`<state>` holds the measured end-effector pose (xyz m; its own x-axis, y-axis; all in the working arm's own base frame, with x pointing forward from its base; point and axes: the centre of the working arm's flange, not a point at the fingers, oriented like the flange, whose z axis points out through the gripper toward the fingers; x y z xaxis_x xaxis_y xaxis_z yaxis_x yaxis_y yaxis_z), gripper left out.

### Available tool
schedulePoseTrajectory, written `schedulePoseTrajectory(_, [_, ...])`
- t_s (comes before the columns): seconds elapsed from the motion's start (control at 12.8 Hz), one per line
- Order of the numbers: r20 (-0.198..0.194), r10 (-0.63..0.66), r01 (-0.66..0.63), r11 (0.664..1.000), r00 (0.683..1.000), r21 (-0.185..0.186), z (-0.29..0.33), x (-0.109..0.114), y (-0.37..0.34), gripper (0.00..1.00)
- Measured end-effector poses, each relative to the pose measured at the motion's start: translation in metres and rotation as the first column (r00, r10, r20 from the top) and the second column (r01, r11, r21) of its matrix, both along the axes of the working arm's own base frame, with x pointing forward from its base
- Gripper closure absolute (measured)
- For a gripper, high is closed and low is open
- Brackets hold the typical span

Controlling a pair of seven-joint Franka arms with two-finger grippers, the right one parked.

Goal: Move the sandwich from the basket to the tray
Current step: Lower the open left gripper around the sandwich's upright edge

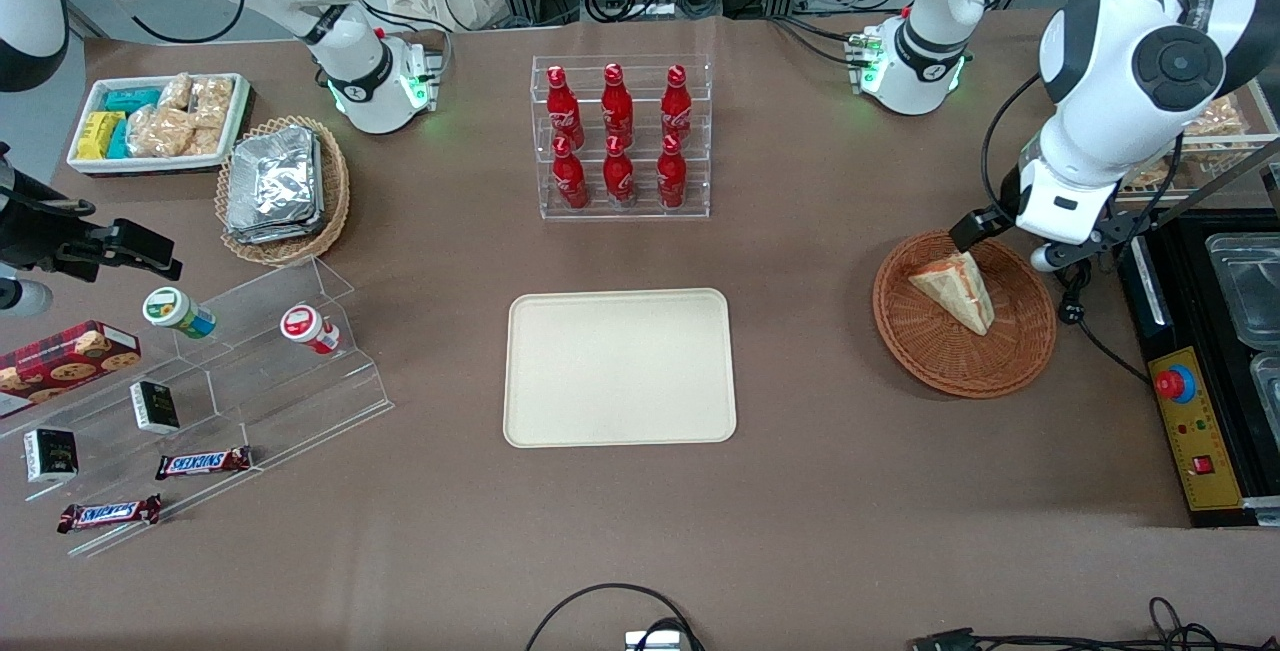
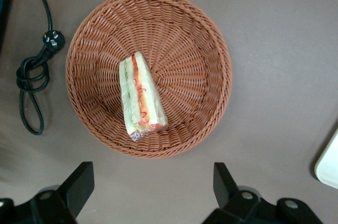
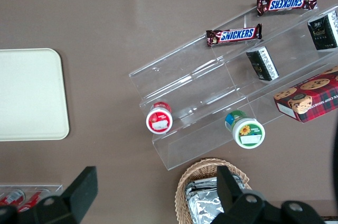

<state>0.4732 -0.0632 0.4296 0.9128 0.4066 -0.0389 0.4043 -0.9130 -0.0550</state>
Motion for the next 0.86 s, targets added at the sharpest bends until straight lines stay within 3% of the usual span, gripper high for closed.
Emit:
schedulePoseTrajectory(0.55, [0.060,0.181,-0.181,0.984,0.982,-0.011,-0.061,-0.019,0.013,0.00])
schedulePoseTrajectory(0.86, [0.052,0.266,-0.266,0.964,0.963,-0.011,-0.086,-0.023,0.014,0.00])
